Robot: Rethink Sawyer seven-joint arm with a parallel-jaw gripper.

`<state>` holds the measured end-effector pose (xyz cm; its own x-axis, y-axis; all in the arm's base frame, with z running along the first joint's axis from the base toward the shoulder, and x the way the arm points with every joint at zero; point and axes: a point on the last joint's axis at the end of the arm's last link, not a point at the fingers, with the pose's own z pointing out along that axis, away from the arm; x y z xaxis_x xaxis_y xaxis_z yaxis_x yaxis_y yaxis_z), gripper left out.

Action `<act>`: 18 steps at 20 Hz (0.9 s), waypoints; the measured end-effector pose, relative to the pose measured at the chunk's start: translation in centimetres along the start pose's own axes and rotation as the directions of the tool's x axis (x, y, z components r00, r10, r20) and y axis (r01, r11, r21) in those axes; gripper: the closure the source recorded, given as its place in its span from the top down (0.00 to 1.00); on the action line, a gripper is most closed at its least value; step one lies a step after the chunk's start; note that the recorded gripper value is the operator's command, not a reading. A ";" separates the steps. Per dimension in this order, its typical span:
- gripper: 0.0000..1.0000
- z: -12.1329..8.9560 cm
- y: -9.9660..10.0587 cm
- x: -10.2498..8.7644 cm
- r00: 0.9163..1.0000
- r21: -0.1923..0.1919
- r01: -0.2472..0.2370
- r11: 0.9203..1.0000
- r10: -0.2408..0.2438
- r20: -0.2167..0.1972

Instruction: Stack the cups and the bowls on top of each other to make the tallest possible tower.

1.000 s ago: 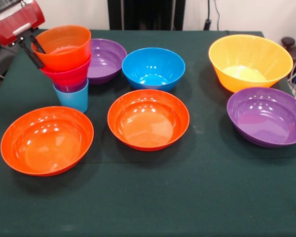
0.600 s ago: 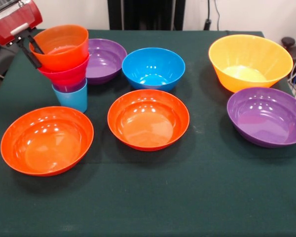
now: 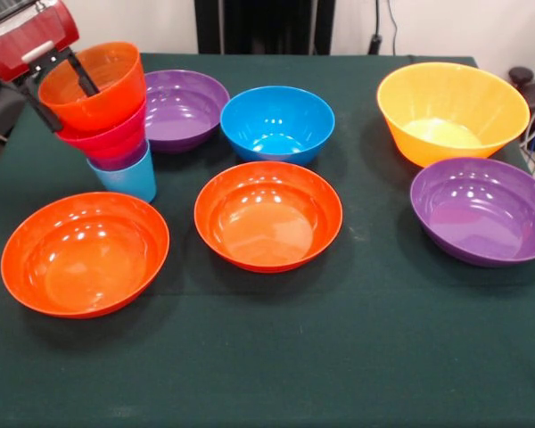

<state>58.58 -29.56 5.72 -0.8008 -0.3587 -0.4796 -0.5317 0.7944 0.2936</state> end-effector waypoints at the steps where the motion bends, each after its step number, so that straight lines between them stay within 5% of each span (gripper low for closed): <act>1: 1.00 0.0 0.0 0.0 1.000 -0.001 0.001 1.000 -0.001 -0.001; 18: 1.00 0.1 1.0 0.3 1.000 -0.015 0.011 1.000 -0.011 -0.005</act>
<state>57.76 -28.84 5.81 -0.7963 -0.3696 -0.4789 -0.5444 0.7830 0.3010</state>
